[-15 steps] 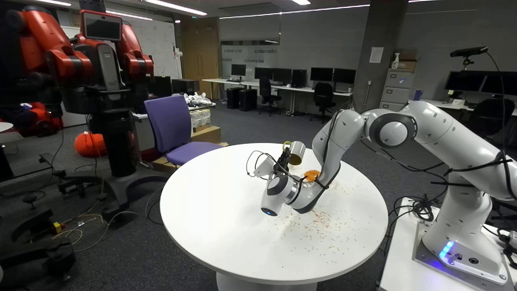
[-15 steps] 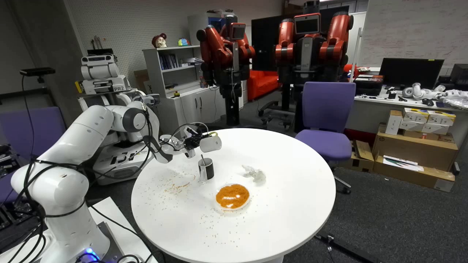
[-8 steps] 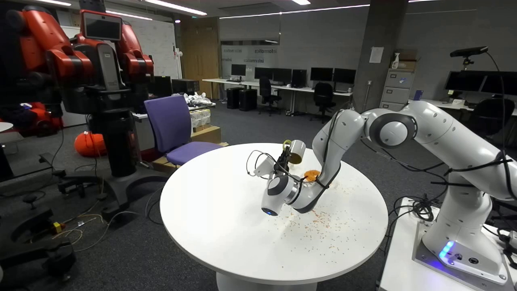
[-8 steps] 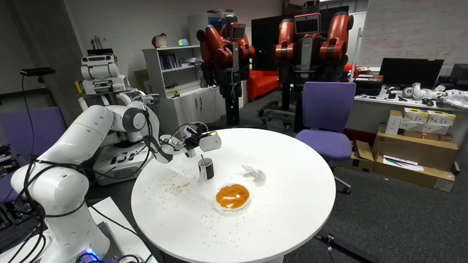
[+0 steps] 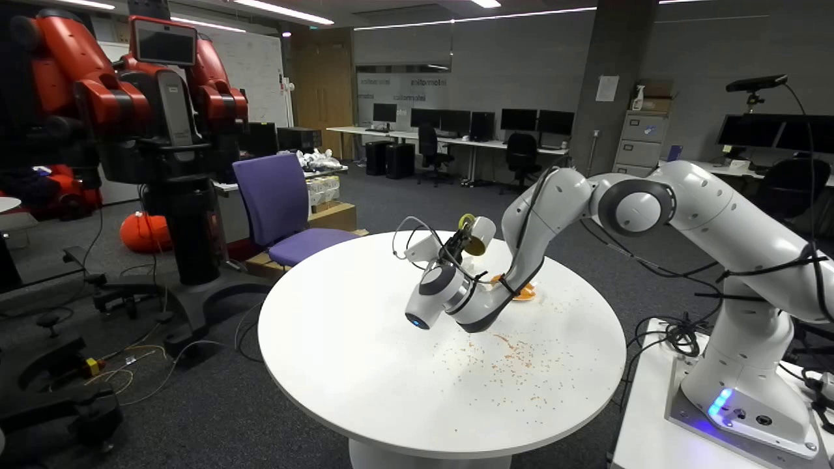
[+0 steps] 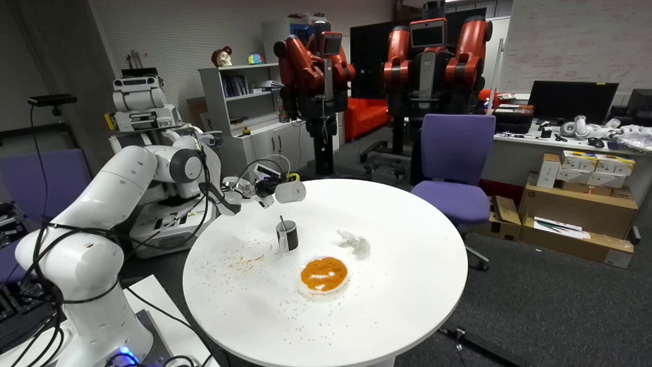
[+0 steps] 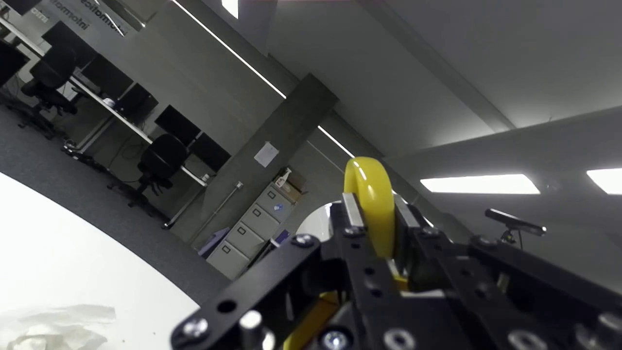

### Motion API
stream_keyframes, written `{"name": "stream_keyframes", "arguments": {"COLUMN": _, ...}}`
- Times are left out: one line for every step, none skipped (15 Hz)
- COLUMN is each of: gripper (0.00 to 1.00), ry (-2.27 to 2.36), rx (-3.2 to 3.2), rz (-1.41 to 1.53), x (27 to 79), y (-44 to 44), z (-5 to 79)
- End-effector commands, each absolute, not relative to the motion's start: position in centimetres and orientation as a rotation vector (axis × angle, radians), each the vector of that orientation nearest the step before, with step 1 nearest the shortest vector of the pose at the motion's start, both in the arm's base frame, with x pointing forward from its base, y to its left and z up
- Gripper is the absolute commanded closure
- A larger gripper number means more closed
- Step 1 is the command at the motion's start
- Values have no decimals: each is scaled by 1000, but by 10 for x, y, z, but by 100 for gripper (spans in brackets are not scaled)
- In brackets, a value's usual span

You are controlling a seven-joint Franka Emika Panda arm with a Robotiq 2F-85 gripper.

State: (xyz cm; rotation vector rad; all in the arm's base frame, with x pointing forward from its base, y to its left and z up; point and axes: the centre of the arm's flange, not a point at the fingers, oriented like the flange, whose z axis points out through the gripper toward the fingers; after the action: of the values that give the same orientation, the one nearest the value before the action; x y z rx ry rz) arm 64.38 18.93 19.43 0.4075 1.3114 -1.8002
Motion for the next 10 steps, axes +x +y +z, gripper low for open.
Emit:
{"name": "stream_keyframes", "arguments": {"gripper": 95, "ry": 1300, "rx": 631, "rz": -1708, "x": 650, "y": 191, "z": 250}}
{"name": "stream_keyframes", "arguments": {"gripper": 95, "ry": 1305, "rx": 686, "rz": -1676, "x": 653, "y": 190, "z": 263}}
{"name": "stream_keyframes", "arguments": {"gripper": 95, "ry": 1301, "rx": 738, "rz": -1646, "x": 655, "y": 189, "z": 274}}
{"name": "stream_keyframes", "arguments": {"gripper": 95, "ry": 1302, "rx": 793, "rz": -1618, "x": 658, "y": 186, "z": 286}}
{"name": "stream_keyframes", "arguments": {"gripper": 95, "ry": 1302, "rx": 847, "rz": -1589, "x": 660, "y": 185, "z": 299}}
{"name": "stream_keyframes", "arguments": {"gripper": 95, "ry": 1298, "rx": 900, "rz": -1558, "x": 661, "y": 183, "z": 310}}
{"name": "stream_keyframes", "arguments": {"gripper": 95, "ry": 1303, "rx": 957, "rz": -1524, "x": 663, "y": 181, "z": 322}}
{"name": "stream_keyframes", "arguments": {"gripper": 95, "ry": 1313, "rx": 1014, "rz": -1494, "x": 664, "y": 179, "z": 332}}
{"name": "stream_keyframes", "arguments": {"gripper": 95, "ry": 1321, "rx": 1070, "rz": -1463, "x": 665, "y": 177, "z": 340}}
{"name": "stream_keyframes", "arguments": {"gripper": 95, "ry": 1333, "rx": 1125, "rz": -1437, "x": 667, "y": 176, "z": 348}}
